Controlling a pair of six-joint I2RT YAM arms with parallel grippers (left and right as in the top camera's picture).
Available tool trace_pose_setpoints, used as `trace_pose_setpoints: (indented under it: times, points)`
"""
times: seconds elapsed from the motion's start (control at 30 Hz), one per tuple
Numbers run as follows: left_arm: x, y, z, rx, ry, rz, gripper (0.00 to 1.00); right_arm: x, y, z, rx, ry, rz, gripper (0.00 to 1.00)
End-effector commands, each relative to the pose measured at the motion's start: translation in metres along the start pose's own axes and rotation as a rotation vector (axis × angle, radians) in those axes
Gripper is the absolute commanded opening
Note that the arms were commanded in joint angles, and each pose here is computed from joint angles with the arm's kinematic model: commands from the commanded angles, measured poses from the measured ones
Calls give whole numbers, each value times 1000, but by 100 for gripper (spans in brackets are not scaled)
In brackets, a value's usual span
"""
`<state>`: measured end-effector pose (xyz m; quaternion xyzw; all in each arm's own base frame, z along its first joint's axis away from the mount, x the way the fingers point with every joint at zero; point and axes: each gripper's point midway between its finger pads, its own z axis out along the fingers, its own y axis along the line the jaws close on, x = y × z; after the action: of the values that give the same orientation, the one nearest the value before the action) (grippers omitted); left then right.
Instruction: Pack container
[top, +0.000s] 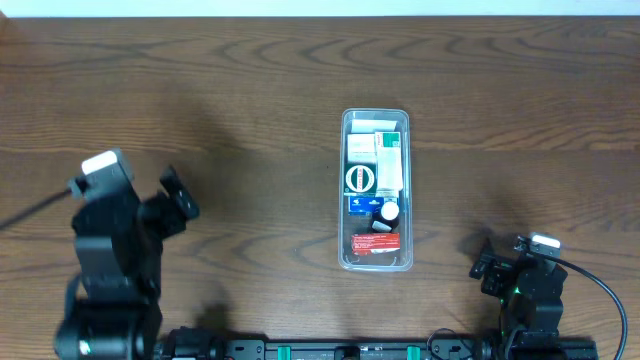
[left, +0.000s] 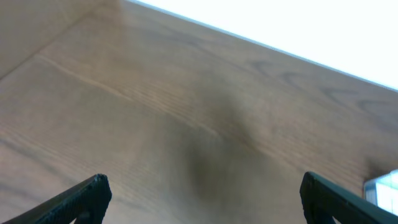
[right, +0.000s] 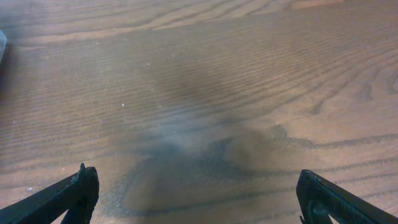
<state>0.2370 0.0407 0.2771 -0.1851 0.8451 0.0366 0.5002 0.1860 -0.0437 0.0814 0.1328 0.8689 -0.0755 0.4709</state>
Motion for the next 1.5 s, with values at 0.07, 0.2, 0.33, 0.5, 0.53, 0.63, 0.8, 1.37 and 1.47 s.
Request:
trace_pose_setpoints:
  times: [0.07,0.2,0.33,0.5,0.53,0.63,0.8,1.37,1.47]
  points:
    - [44,3,8,65,-29,88,98,2,-3,1,14,1,-15,99]
    - [85,12,18,58,-2,86,98,2,-3,1,14,1,-15,99]
    - [114,18,28,55,10,89,98,2,-3,1,14,1,-15,99]
    - [135,22,40,54,10,89,98,2,-3,1,14,1,-15,99]
    - [138,22,42,55,8,88,98,2,-3,1,14,1,-15,99]
    - [146,22,51,61,-15,82,98,2,-3,1,14,1,-15,99]
    - [149,21,58,68,-41,65,98,2,-3,1,14,1,-15,99]
    - [135,22,46,87,-146,42,98,2,-3,1,14,1,-15,99]
    - [144,23,51,81,-123,46,98,2,-3,1,14,1,-15,99]
